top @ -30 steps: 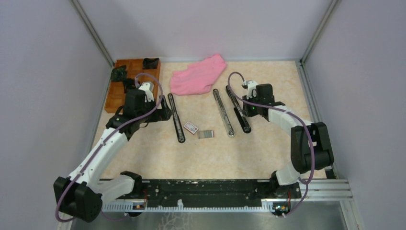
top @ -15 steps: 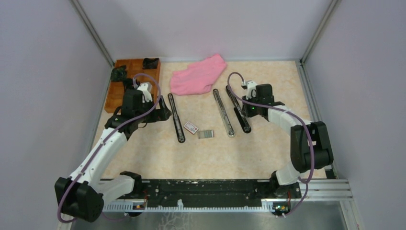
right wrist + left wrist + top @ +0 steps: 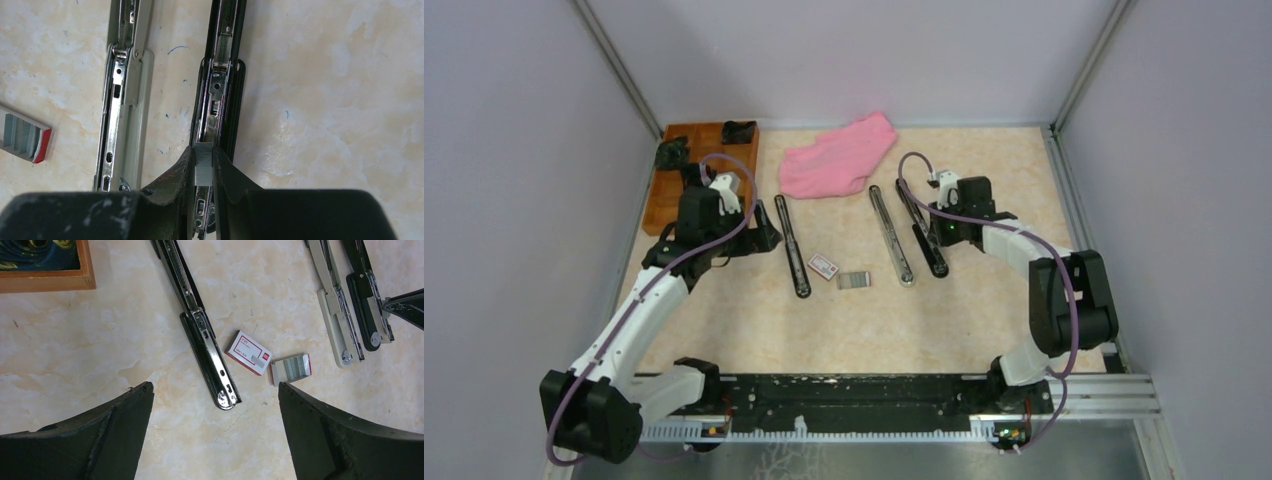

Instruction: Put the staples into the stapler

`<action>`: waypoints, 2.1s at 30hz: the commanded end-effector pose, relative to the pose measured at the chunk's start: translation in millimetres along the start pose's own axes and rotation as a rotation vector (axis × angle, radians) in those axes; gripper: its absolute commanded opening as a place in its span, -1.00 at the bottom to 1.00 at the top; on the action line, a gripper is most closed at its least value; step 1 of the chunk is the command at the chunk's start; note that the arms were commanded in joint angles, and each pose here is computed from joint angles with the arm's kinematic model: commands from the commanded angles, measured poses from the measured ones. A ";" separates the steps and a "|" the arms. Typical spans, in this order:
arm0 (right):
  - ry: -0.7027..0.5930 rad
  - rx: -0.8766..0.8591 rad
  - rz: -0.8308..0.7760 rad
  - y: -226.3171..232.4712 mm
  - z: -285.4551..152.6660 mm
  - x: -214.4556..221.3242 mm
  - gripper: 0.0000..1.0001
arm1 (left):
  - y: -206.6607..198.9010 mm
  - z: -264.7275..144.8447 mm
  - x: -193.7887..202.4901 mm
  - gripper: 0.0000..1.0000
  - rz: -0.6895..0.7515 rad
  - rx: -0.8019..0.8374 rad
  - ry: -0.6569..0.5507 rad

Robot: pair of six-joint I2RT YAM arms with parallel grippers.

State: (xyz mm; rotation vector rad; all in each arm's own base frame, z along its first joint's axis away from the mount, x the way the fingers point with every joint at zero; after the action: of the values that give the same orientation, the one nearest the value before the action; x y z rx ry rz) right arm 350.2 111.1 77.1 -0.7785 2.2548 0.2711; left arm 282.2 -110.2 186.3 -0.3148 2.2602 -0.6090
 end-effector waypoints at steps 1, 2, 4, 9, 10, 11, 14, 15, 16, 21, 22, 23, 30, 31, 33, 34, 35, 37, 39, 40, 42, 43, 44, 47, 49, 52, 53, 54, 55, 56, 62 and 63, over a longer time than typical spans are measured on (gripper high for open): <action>-0.018 0.021 -0.011 -6.8 1.8 -6.9 -0.93 | -0.9 2.2 -1.2 0.98 -0.013 0.019 -0.003; -0.012 0.025 -0.011 -7.4 2.3 -5.4 -0.93 | -0.7 2.4 -1.0 0.98 -0.014 0.020 -0.002; -0.002 0.023 -0.012 -7.0 3.3 -3.2 -0.92 | -0.2 2.8 -0.8 0.98 -0.016 0.021 0.000; 0.028 0.032 -0.033 -4.7 5.9 0.7 -0.93 | 0.1 3.4 -0.4 0.98 -0.020 0.025 0.005; 0.035 0.033 -0.036 -4.2 6.4 1.4 -0.92 | -0.2 3.3 -0.6 0.98 -0.022 0.027 0.006; 0.039 0.033 -0.042 -3.0 6.8 1.5 -0.91 | 0.2 3.5 -0.6 0.98 -0.023 0.026 0.006; 0.049 0.038 -0.055 -0.7 6.5 1.7 -0.87 | 0.7 4.0 -0.1 0.98 -0.027 0.028 0.010; 0.048 0.042 -0.060 -0.1 6.0 0.4 -0.85 | 0.7 3.8 -0.5 0.98 -0.028 0.029 0.009; 0.050 0.048 -0.062 -0.4 5.9 0.8 -0.85 | 0.7 3.6 -0.9 0.98 -0.027 0.029 0.008; 0.041 0.047 -0.073 2.0 3.3 -2.6 -0.70 | 1.1 3.4 -0.6 0.98 -0.031 0.033 0.009; 0.040 0.048 -0.073 2.6 2.7 -3.1 -0.65 | 1.2 3.4 -0.6 0.98 -0.031 0.034 0.010; 0.038 0.047 -0.074 3.2 1.8 -3.6 -0.61 | 1.0 3.5 -0.7 0.98 -0.033 0.035 0.010; -0.004 0.064 -0.063 4.7 -9.6 -18.5 -0.22 | 0.9 2.4 -1.3 0.98 -0.036 0.038 0.007; -0.012 0.065 -0.061 5.5 -11.5 -20.9 -0.19 | 1.1 2.1 -1.6 0.98 -0.036 0.038 0.006; -0.028 0.067 -0.053 6.8 -15.4 -25.6 -0.18 | 0.9 1.9 -1.2 0.98 -0.036 0.041 0.007; -0.035 0.067 -0.048 7.4 -17.0 -27.8 -0.18 | 0.7 1.8 -1.4 0.98 -0.038 0.042 0.007; -0.040 0.069 -0.044 8.7 -18.7 -29.9 -0.18 | 0.4 1.7 -1.4 0.98 -0.038 0.044 0.007; -0.043 0.074 -0.040 12.1 -22.4 -34.4 -0.18 | 0.4 1.8 -1.1 0.98 -0.039 0.047 0.008; -0.048 0.079 -0.038 18.9 -25.3 -40.4 -0.17 | 0.1 1.4 -1.5 0.98 -0.040 0.049 0.008; -0.051 0.070 -0.039 25.9 -26.4 -43.9 -0.17 | 0.1 1.3 -1.3 0.98 -0.040 0.050 0.008; -0.043 0.076 -0.024 35.6 -28.2 -49.0 -0.17 | 0.2 1.0 -1.3 0.98 -0.040 0.052 0.008; -0.039 0.074 -0.016 41.6 -28.7 -51.3 -0.17 | 0.0 0.9 -1.4 0.98 -0.041 0.053 0.008; -0.031 0.074 -0.007 47.5 -28.5 -52.1 -0.17 | -0.1 0.7 -1.3 0.98 -0.042 0.055 0.008; -0.003 0.094 0.018 64.3 -28.3 -56.1 -0.17 | -0.2 0.7 -0.7 0.98 -0.044 0.058 0.011; 0.017 0.110 0.034 76.3 -27.9 -58.9 -0.17 | -0.8 0.5 -1.1 0.98 -0.044 0.062 0.011; 0.039 0.117 0.044 96.7 -25.7 -62.8 -0.18 | -1.2 0.3 -0.7 0.98 -0.044 0.066 0.013; 0.047 0.112 0.050 105.1 -25.0 -64.1 -0.20 | -0.9 0.4 -0.4 0.98 -0.044 0.066 0.014; 0.049 0.107 0.054 112.7 -24.3 -67.2 -0.21 | -1.0 0.0 -1.0 0.98 -0.044 0.066 0.011; 0.053 0.095 0.062 120.4 -22.6 -68.3 -0.22 | -1.3 -0.5 -1.6 0.98 -0.044 0.068 0.009; 0.056 0.083 0.070 128.1 -20.9 -68.8 -0.23 | -0.8 -0.6 -1.5 0.98 -0.045 0.066 0.008; 0.088 0.011 0.083 170.6 -10.5 -73.6 -0.27 | 1.0 -1.7 -3.2 0.98 -0.047 0.059 -0.003; 0.099 0.011 0.078 175.4 -8.5 -73.4 -0.28 | 1.3 -1.9 -3.6 0.98 -0.047 0.058 -0.005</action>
State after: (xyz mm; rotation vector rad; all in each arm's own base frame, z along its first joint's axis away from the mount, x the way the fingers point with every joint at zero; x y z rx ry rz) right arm 279.9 254.9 116.7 -0.7626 2.3804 0.2359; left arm 282.2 -108.7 183.3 -0.3456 2.2667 -0.6850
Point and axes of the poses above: each gripper's point midway between its finger pads, its own z axis out along the fingers, its own y axis along the line the jaws close on, x = y × z, the point moved 2 cm from there along -z, back along the fingers, and after that the axes turned 14 degrees about -z, right-handed, at the moved point
